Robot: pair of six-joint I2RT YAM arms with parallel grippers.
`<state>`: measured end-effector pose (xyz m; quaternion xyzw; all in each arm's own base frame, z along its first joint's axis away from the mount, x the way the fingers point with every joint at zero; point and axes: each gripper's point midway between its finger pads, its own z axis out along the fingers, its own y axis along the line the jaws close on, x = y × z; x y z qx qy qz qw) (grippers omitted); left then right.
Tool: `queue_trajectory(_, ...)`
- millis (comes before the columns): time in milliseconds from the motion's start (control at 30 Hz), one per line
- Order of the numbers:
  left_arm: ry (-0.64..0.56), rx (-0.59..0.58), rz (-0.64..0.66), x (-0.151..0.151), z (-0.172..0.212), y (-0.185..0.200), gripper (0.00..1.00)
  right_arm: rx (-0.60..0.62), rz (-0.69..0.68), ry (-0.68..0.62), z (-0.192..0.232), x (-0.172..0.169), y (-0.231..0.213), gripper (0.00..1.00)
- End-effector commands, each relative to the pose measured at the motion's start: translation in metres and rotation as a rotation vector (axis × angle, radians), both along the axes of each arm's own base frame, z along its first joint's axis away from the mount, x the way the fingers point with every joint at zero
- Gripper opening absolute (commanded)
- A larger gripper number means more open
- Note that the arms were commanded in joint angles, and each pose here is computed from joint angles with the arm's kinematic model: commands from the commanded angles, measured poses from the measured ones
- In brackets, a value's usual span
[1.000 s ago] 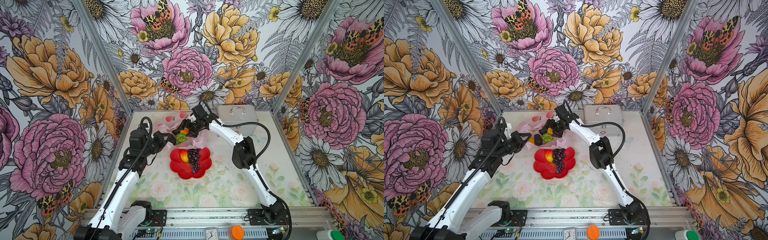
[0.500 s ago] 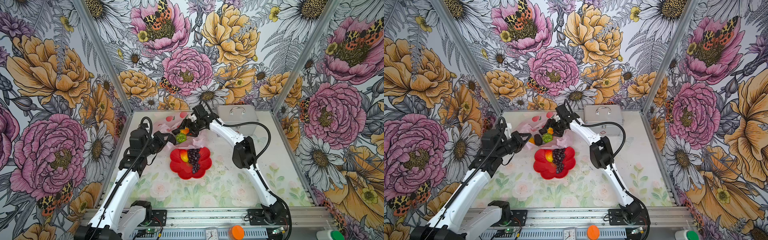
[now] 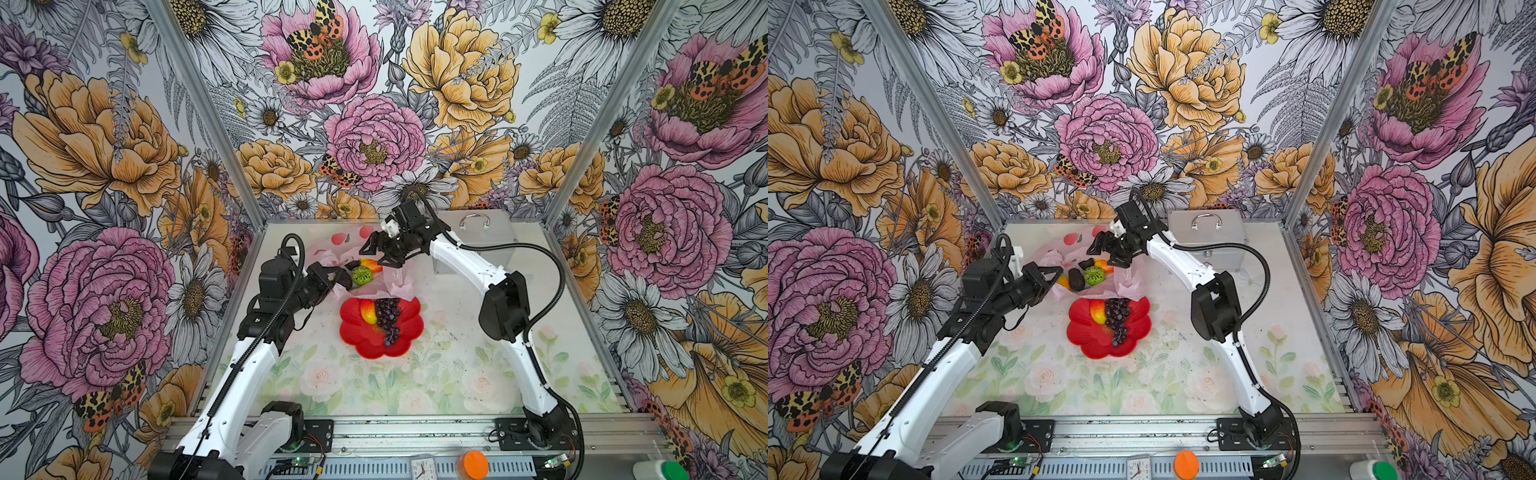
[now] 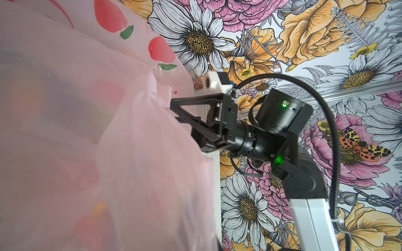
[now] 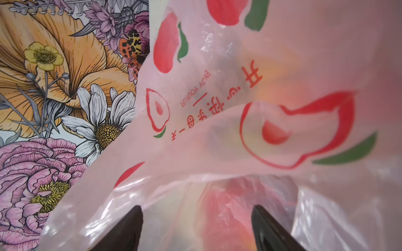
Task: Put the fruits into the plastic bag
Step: 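Push the custard apple deeper into the bag and open the right gripper, then withdraw the right gripper from the bag back over the plate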
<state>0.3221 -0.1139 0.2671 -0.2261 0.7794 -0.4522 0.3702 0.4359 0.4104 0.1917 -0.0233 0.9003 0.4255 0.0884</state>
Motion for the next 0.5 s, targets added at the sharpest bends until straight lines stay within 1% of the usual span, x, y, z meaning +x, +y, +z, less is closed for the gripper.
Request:
queue_trajectory(0, -0.037, 0.004, -0.017, -0.002, 0.008, -0.002, 0.0, 0.014, 0.037, -0.136, 0.046, -0.012, -0.016, 0.81)
queue_trajectory(100, -0.036, 0.003, -0.019, -0.002, 0.007, -0.002, 0.0, -0.006, 0.057, -0.162, 0.054, -0.03, -0.03, 0.83)
queue_trajectory(200, -0.038, 0.003, -0.019, -0.003, 0.007, -0.002, 0.0, -0.028, 0.079, -0.176, 0.055, -0.047, -0.042, 0.88)
queue_trajectory(233, -0.037, 0.003, -0.019, -0.003, 0.007, -0.003, 0.0, -0.036, 0.087, -0.18, 0.054, -0.053, -0.046, 0.99)
queue_trajectory(333, -0.037, 0.002, -0.018, -0.002, 0.006, -0.003, 0.0, -0.091, 0.097, -0.185, 0.045, -0.069, -0.061, 0.99)
queue_trajectory(467, -0.04, 0.0, -0.021, -0.001, 0.007, -0.004, 0.0, -0.214, 0.146, -0.202, 0.024, -0.097, -0.077, 0.99)
